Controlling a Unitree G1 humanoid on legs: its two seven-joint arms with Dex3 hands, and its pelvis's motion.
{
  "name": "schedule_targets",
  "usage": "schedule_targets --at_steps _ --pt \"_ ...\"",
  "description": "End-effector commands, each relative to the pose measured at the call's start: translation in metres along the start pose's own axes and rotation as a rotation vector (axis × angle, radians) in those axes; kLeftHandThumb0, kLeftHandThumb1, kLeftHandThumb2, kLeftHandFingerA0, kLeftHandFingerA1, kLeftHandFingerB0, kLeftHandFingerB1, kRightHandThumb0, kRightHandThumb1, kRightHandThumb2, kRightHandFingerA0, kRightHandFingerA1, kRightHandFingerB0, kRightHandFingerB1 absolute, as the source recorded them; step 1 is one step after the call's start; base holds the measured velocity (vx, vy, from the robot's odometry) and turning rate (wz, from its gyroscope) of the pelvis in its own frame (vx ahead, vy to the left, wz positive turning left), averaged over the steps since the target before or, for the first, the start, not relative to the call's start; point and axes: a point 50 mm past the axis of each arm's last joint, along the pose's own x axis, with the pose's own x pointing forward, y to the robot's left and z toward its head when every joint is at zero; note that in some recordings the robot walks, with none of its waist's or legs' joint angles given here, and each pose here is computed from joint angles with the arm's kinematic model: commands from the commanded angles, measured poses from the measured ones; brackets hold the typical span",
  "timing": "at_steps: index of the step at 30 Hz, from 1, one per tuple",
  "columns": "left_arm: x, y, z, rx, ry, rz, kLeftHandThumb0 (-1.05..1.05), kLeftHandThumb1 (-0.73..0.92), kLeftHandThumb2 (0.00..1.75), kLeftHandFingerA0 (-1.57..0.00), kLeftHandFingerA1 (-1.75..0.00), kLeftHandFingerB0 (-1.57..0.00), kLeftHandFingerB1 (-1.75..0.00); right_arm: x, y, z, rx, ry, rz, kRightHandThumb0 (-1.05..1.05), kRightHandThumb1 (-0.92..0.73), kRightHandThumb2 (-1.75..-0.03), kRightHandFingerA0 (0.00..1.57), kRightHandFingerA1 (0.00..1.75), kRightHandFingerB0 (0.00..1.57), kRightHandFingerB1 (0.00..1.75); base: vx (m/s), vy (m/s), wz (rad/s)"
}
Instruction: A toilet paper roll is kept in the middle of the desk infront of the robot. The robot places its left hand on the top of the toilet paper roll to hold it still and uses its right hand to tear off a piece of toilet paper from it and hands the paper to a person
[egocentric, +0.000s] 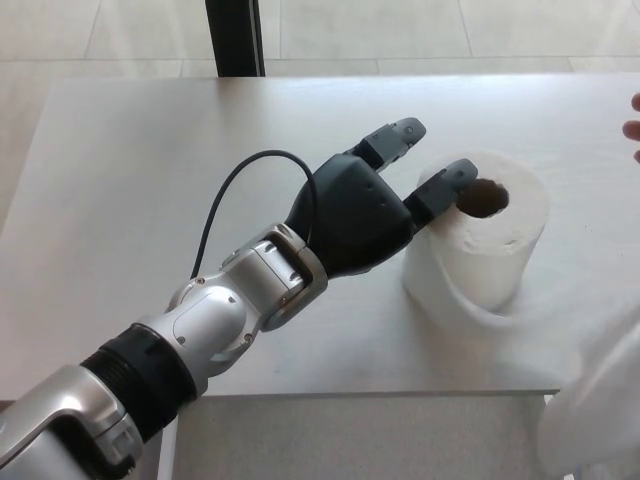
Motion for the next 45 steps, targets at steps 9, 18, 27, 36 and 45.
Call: schedule_targets --at_steps 9,18,27,36,45 --pt "-0.011 -0.016 0.003 0.036 -0.016 -0.059 -0.49 0.57 0.68 0.00 -0.04 0.00 -0.15 0.065 0.019 0.015 0.702 0.071 -0.504 -0.22 -0.75 -0.88 0.97 1.75 0.62 1.65 0.00 0.000 0.00" --pt "-0.010 -0.013 -0.003 0.050 -0.011 -0.059 -0.57 0.53 0.81 0.00 -0.10 -0.03 -0.02 0.030 0.032 -0.008 0.335 0.138 -0.122 -0.09 -0.40 -1.39 1.04 1.75 0.88 1.52 0.00 0.000 0.00" --pt "-0.008 -0.010 -0.005 0.056 -0.015 -0.044 -0.48 0.58 0.66 0.00 -0.08 0.00 -0.19 -0.026 0.015 -0.033 -0.175 0.376 0.237 -0.21 -0.50 -1.20 1.32 1.46 0.95 1.24 0.00 0.000 0.00" --pt "-0.008 -0.010 -0.006 0.060 -0.014 -0.053 -0.49 0.57 0.67 0.00 -0.04 0.00 -0.17 -0.051 -0.008 -0.021 -0.695 0.364 0.549 -0.52 -0.55 -0.90 0.69 1.06 0.31 0.52 0.00 0.000 0.00" --pt "-0.009 -0.014 -0.004 0.050 -0.018 -0.056 -0.50 0.57 0.66 0.00 -0.06 0.00 -0.20 -0.050 -0.004 -0.004 -1.082 0.273 0.712 -0.86 -0.69 -1.03 0.04 0.27 0.17 0.44 0.00 0.000 0.00"
